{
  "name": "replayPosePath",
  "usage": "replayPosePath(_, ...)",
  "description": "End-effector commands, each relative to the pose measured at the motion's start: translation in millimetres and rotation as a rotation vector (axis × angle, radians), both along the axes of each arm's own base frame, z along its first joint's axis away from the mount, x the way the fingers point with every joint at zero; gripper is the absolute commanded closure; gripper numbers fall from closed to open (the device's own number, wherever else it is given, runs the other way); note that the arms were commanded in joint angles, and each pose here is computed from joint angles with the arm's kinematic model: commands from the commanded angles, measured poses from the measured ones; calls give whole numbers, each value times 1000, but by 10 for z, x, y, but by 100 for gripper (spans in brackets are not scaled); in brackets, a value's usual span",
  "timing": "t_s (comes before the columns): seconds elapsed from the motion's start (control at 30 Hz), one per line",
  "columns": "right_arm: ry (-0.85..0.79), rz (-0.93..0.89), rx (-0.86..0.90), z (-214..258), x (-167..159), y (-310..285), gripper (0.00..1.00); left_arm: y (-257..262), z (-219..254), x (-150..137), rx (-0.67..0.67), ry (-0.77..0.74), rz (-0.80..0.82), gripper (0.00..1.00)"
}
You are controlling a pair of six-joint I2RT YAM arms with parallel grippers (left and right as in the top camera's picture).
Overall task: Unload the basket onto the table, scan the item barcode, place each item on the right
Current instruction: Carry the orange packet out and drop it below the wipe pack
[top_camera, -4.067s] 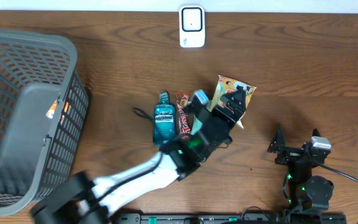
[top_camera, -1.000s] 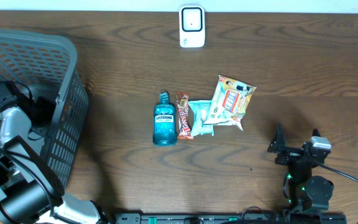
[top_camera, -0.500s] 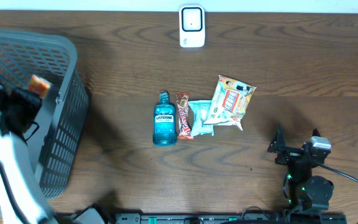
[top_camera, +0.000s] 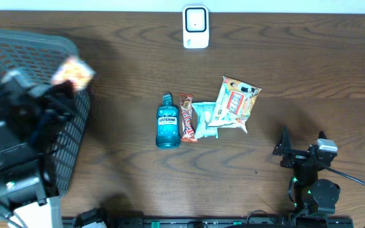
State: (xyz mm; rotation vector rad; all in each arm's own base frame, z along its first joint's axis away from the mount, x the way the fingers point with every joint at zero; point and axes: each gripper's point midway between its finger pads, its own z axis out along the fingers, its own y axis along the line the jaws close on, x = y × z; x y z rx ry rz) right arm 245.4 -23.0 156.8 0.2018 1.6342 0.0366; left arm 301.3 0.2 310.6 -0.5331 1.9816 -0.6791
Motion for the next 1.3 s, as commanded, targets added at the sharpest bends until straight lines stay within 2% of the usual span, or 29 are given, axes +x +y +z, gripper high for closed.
replayPosePath(0.0,-1,3,-7,1,-3,5,1,-520,-316,6,23,73,-184,93)
replayPosePath(0.23,-1,3,-7,1,-3,5,1,-1612,-965,-21,114,177,-486,93)
replayPosePath(0.43,-1,2,-7,1,-3,4,1,-2613,-1636,-418,180,321,-795,93)
replayPosePath(0.57,-1,2,-7,1,-3,4,1,-3034,-2039,-558,219,361,-901,93)
replayPosePath(0.7,-1,2,-7,1,-3,4,1,-3197,-2460,-600,235,445,-892,93)
replayPosePath(0.9,-1,2,-7,1,-3,4,1,-3160,-2884,-703,221,611,-834,92)
replayPosePath(1.0,-1,3,-7,1,-3,5,1,-3159,-2896,-702,222,613,-833,92)
replayPosePath(1.1,-1,2,-7,1,-3,4,1,-3158,-2893,-692,225,608,-830,86)
replayPosePath(1.27,-1,2,-7,1,-3,4,1,-3140,-2903,-678,235,607,-820,85)
